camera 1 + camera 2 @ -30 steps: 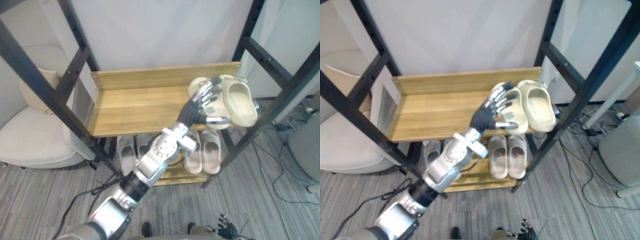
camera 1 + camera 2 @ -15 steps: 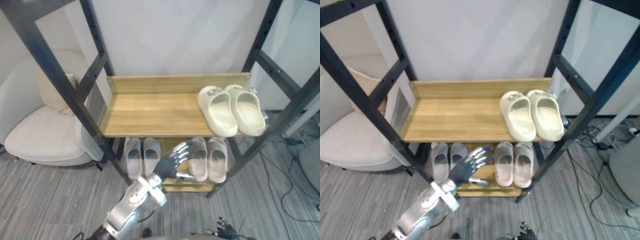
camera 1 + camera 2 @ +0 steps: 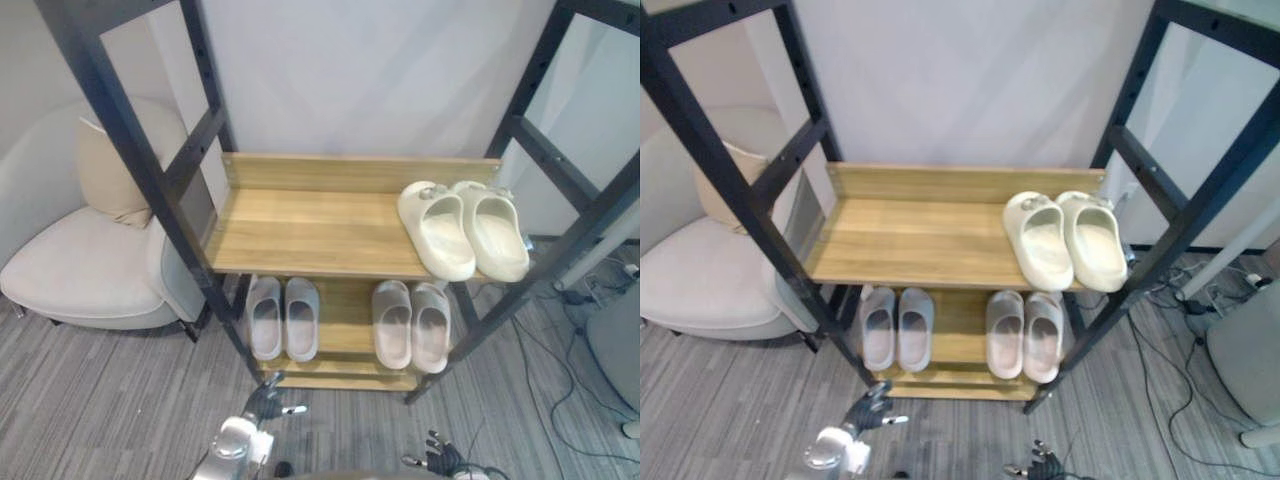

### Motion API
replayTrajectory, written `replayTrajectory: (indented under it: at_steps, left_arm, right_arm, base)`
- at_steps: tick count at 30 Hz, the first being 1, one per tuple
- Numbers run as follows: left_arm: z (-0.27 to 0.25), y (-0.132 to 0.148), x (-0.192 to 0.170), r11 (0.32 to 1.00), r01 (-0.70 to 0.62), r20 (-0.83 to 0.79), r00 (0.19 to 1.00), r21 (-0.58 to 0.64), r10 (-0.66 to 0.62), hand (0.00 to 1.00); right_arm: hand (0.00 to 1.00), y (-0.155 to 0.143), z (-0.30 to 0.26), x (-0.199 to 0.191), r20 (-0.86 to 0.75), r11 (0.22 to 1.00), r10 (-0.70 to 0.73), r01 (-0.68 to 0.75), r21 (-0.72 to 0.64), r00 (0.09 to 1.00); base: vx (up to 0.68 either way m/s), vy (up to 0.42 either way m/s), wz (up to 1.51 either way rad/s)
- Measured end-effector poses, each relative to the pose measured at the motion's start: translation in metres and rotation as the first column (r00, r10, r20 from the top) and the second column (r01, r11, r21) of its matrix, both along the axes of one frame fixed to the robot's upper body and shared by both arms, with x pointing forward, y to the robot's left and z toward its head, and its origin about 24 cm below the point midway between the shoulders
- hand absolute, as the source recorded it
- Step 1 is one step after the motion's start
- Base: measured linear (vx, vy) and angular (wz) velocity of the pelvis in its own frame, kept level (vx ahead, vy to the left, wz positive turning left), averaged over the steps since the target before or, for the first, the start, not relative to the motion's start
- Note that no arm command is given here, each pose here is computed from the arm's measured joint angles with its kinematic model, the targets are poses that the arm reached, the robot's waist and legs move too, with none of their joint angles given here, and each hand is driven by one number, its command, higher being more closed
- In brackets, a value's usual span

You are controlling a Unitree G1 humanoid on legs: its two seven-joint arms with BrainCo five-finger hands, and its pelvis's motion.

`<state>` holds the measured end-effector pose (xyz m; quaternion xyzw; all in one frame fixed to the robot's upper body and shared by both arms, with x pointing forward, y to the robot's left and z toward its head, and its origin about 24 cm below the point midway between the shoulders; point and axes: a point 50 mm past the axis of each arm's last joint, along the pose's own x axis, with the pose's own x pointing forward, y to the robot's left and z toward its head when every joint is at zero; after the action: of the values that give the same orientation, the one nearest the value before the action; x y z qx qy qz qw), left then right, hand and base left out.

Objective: Organize the slippers on the shoe rack

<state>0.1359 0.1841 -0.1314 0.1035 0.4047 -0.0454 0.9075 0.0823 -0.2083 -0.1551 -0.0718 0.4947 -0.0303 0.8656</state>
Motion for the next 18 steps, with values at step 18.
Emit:
replayTrajectory:
  at_steps: [18]
  left_arm:
    - [-0.017, 0.022, -0.034, 0.966, -0.238, -0.114, 0.962, 0.1, 0.248, 0.0]
  right_arm:
    - [0.0, -0.002, 0.0, 0.002, 0.004, 0.999, -0.04, 0.04, -0.013, 0.999]
  base:
    - [0.02, 0.001, -0.01]
